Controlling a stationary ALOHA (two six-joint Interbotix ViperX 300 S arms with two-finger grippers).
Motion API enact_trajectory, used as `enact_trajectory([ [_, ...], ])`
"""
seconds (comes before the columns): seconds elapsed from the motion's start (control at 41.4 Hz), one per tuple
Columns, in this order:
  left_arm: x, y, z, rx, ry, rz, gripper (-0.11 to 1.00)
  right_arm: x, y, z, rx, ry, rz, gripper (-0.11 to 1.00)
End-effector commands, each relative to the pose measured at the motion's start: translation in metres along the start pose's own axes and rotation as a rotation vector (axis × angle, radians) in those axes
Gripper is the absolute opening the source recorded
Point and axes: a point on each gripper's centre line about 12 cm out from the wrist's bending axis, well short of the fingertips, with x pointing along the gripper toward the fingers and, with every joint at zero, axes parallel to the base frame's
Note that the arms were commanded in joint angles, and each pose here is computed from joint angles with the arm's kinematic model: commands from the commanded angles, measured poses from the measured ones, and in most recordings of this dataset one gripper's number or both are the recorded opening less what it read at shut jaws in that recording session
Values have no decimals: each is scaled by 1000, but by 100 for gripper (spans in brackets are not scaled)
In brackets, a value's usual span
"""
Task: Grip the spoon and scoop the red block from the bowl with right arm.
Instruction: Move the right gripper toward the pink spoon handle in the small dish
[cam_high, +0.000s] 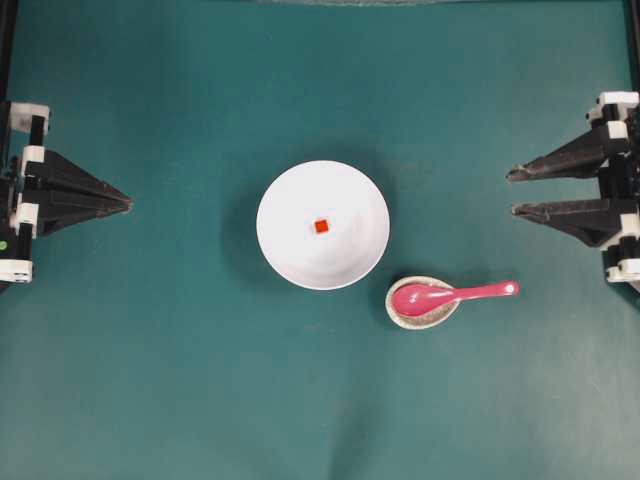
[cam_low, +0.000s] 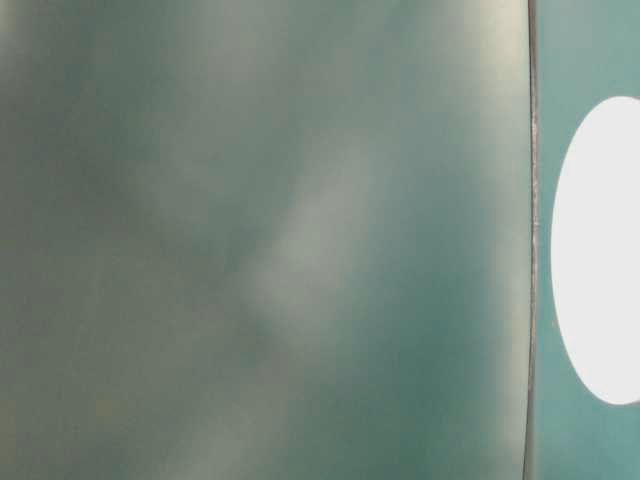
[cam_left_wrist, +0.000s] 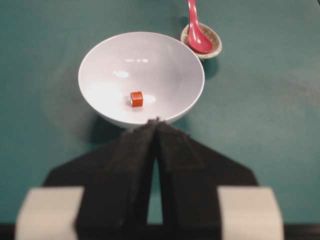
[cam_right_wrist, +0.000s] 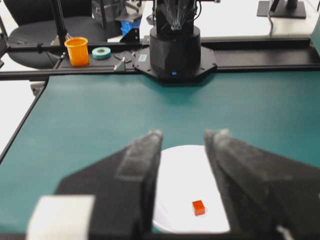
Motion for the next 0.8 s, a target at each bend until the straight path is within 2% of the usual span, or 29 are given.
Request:
enact_trajectory([
  [0.0,0,-1,11,2,-17,-1,0,4,1,5,4,0,4,49],
  [0.121,-1,-1,9,2,-8,-1,0,7,4,-9,3,70,15,52],
  [0.362,-2,0,7,5,14,0,0,14,17,-58,9,211,71,52],
  [0.483,-3,0,5,7,29,0,0,15,22,-82,39,219,85,52],
  [0.773,-4,0,1,13,63,2,0,2,25,-129,101,213,67,52],
])
